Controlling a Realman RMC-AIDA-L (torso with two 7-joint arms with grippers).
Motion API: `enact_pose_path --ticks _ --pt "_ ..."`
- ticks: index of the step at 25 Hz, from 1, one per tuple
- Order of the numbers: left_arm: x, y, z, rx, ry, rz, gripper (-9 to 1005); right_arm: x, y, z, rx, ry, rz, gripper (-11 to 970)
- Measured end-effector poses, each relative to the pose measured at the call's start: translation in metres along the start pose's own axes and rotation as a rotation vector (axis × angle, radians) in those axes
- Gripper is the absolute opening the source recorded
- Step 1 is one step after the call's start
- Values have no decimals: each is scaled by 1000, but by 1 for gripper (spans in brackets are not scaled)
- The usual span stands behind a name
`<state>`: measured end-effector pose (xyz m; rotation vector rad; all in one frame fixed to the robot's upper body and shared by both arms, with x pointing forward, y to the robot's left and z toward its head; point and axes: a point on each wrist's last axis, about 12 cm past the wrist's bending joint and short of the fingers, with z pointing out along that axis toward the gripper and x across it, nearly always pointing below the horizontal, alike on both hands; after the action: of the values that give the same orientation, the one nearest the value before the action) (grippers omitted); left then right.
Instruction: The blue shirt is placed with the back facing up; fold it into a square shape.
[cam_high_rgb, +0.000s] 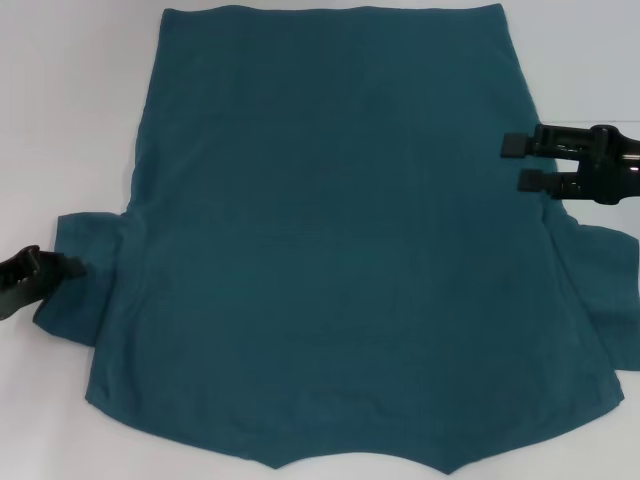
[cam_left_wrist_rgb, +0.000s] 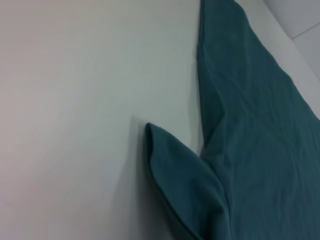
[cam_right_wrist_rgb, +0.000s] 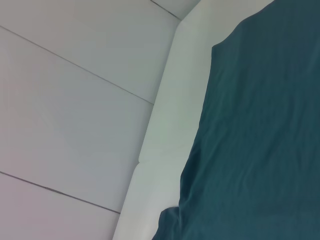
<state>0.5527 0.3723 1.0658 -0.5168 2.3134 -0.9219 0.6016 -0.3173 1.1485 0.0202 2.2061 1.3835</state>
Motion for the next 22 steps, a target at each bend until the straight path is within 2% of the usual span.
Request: enact_pose_path --ticks 2,7,10,13,18,22 --pt "-1 0 0 -2 0 4 310 0 0 0 0 0 0 877" --pt "-1 0 0 -7 -4 10 110 0 0 0 -2 0 0 878" --pt "-3 -1 -1 -8 -3 40 57 0 0 -1 -2 0 0 878" --pt "-9 -6 -3 -21 5 124 3 -1 0 -2 0 -1 0 878" --pt "-21 -17 -3 -105 56 318 3 -1 -1 -4 4 -3 6 878" --pt "-27 -22 -3 -148 75 376 3 -1 -1 -5 5 -4 8 878"
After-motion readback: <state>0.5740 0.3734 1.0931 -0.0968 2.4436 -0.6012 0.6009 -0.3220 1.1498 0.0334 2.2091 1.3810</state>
